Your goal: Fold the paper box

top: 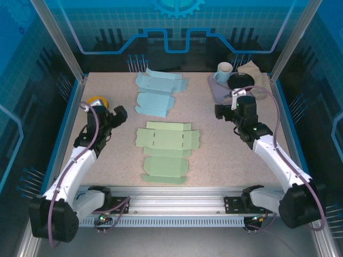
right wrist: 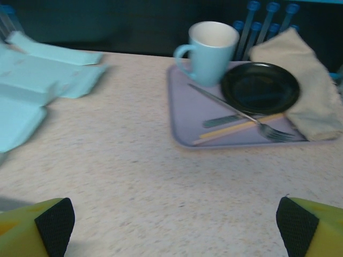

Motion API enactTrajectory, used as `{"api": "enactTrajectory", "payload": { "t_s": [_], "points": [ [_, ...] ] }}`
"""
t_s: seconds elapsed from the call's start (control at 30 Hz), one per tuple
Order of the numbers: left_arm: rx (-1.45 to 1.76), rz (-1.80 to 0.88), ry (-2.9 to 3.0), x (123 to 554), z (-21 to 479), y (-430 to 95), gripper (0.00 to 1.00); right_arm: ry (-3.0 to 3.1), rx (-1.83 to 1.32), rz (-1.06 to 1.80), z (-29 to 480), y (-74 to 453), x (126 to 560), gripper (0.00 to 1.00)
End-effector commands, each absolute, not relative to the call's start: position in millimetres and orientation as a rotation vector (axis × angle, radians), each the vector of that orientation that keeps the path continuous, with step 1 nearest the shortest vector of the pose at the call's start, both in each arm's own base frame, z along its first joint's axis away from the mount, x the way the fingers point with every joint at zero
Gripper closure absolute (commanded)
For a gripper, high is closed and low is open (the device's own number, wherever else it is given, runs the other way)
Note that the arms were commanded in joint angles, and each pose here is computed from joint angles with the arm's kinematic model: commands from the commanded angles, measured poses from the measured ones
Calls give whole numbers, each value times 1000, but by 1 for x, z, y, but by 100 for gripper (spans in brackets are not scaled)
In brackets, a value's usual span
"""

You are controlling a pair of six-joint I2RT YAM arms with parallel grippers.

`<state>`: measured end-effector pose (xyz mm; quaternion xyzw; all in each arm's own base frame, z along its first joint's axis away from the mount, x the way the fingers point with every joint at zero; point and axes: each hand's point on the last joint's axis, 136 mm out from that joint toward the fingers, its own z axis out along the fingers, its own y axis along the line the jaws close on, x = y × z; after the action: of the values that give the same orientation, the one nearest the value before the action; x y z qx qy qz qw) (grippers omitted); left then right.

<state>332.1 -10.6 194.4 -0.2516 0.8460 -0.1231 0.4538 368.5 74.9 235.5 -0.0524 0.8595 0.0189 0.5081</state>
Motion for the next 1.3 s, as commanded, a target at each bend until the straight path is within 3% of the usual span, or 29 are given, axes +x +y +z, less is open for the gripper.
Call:
{"api": "enactTrajectory", "payload": {
  "t_s": [0.0,0.17,0.3,0.47,0.83,1.27],
  "points": [
    [-658,-610,2371,275,148,-57,1,2163,-432,242,226,125,334,0],
    [-582,-617,2375,236,174,-58,1,1993,-999,450,225,201,316,0],
    [-506,-550,2318,216,208,-49,1,2041,-1192,457,206,221,335,1],
    [-364,-431,2258,203,233,-38,1,2125,-1419,530,178,240,354,17],
    [-329,-460,2218,201,229,-42,1,2313,-1641,688,110,271,383,32],
    [-336,-486,2258,204,219,-47,1,2394,-1714,832,51,302,384,32]
  ]
}}
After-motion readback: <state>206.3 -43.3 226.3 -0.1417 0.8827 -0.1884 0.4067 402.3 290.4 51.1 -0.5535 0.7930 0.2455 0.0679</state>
